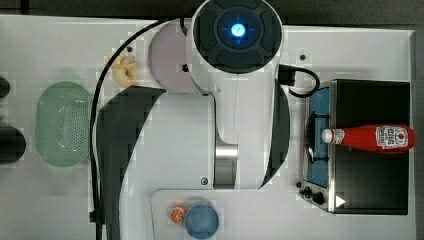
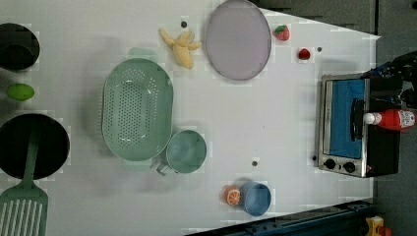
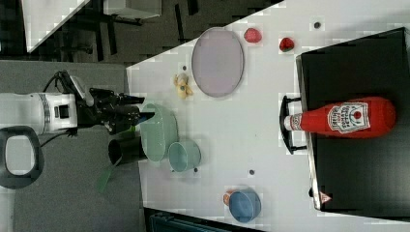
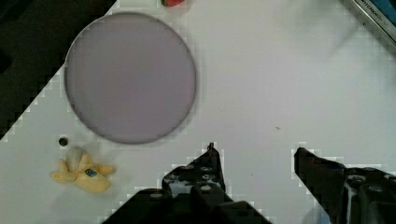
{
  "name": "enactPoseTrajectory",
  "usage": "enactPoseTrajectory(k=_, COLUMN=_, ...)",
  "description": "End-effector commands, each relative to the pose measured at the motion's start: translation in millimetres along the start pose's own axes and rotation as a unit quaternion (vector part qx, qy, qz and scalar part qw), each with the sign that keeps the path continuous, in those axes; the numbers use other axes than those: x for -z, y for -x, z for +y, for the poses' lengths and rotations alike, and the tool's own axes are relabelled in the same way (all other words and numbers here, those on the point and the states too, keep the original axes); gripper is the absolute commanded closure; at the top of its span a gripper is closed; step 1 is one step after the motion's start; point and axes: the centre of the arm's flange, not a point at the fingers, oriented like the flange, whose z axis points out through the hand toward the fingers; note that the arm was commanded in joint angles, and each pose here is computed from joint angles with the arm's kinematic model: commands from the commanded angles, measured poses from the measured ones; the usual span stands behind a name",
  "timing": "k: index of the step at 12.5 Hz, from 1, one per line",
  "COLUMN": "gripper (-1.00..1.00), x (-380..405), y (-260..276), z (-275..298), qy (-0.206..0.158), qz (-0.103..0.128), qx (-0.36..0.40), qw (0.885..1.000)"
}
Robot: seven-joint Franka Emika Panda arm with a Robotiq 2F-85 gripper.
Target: Pick Ketchup from oven and place it on table.
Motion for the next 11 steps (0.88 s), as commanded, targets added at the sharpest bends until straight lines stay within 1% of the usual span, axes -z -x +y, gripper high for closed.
enactPoseTrajectory(k=1, gripper=-0.49, x=53.7, y=-5.0, z=87.1, qy=0.012, qz=0.004, qx=-0.035, qw=0.999)
enactPoseTrajectory(k=2, gripper=-1.0, x=50.9, y=-11.3, z=92.2, qy=0.014, qz=0.002, qx=-0.042, qw=0.999)
enactPoseTrajectory(k=5, gripper=-1.0, x=37.5, y=-42.1, z=118.8, qy=0.019, qz=-0.009, qx=-0.078, qw=0.997)
enactPoseTrajectory(k=8, gripper=-1.0, x=10.6, y=-91.7, z=167.5, qy=0.029, qz=-0.024, qx=-0.141, qw=0.989)
enactPoseTrajectory(k=10, gripper=-1.0, x=-5.3, y=-119.3, z=193.2, qy=0.028, qz=-0.02, qx=-0.174, qw=0.984)
enactPoseTrajectory(k=11, gripper=-1.0, x=-12.8, y=-134.8, z=208.2, qy=0.025, qz=-0.012, qx=-0.192, qw=0.981)
